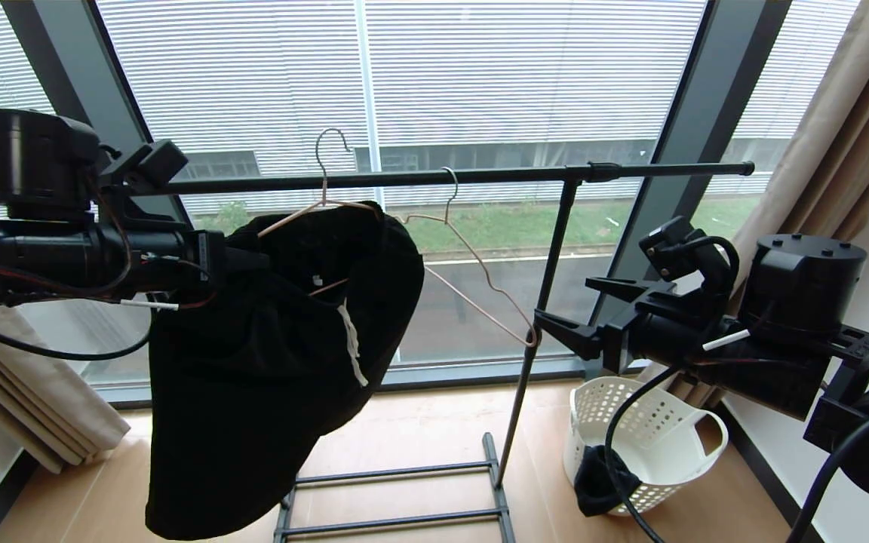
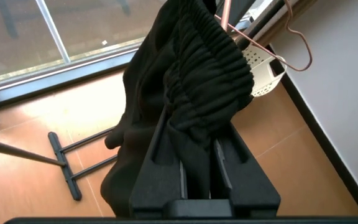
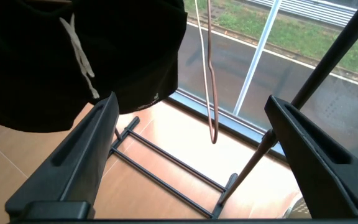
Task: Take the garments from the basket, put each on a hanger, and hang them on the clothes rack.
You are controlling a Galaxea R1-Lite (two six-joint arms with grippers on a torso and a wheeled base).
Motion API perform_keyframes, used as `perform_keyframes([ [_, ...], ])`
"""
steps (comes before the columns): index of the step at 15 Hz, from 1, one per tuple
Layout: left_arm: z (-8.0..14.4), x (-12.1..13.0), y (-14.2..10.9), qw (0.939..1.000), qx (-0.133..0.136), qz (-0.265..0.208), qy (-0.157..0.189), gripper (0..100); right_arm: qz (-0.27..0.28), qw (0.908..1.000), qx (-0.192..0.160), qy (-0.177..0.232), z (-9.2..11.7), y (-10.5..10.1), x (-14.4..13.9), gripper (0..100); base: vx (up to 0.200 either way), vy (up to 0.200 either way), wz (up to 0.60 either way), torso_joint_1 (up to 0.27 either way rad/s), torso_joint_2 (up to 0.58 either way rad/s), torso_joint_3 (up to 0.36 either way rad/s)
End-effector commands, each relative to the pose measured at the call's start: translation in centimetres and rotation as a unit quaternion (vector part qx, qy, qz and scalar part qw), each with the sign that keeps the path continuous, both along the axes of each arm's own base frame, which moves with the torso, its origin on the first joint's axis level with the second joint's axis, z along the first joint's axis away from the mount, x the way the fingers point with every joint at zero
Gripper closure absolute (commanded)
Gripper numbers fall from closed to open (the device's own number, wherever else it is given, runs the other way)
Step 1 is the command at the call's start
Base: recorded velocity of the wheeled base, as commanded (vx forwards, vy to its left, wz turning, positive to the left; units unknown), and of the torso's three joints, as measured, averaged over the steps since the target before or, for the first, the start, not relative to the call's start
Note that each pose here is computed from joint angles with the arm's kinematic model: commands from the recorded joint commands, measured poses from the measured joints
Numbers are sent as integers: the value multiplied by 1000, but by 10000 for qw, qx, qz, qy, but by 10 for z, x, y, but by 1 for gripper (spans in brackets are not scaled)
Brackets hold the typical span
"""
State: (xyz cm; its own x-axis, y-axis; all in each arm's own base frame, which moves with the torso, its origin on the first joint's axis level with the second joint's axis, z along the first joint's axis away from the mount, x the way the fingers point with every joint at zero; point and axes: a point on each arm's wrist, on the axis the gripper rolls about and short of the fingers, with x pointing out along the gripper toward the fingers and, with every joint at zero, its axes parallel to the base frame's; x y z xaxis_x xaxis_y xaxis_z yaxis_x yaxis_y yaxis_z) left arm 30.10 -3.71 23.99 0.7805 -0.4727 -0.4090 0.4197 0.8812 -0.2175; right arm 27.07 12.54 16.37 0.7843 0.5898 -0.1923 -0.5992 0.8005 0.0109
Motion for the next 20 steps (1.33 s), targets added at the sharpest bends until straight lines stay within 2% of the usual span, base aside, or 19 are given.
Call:
perform_keyframes([
  [1,-10,22,-8,9998,-80,-27,181,100,4,10000,-9,17,-2,0,1,0,0,0,0,0,0,0],
  [7,-19,53,-10,9993,-196,71,302,100,-5,10000,-6,29,-2,0,1,0,0,0,0,0,0,0],
  [9,-23,57,-10,9988,-270,122,380,100,3,10000,-12,43,-3,0,1,0,0,0,0,0,0,0],
  [20,-36,71,-11,9983,-282,146,493,100,3,10000,-34,92,-6,1,2,0,0,0,0,0,0,0],
])
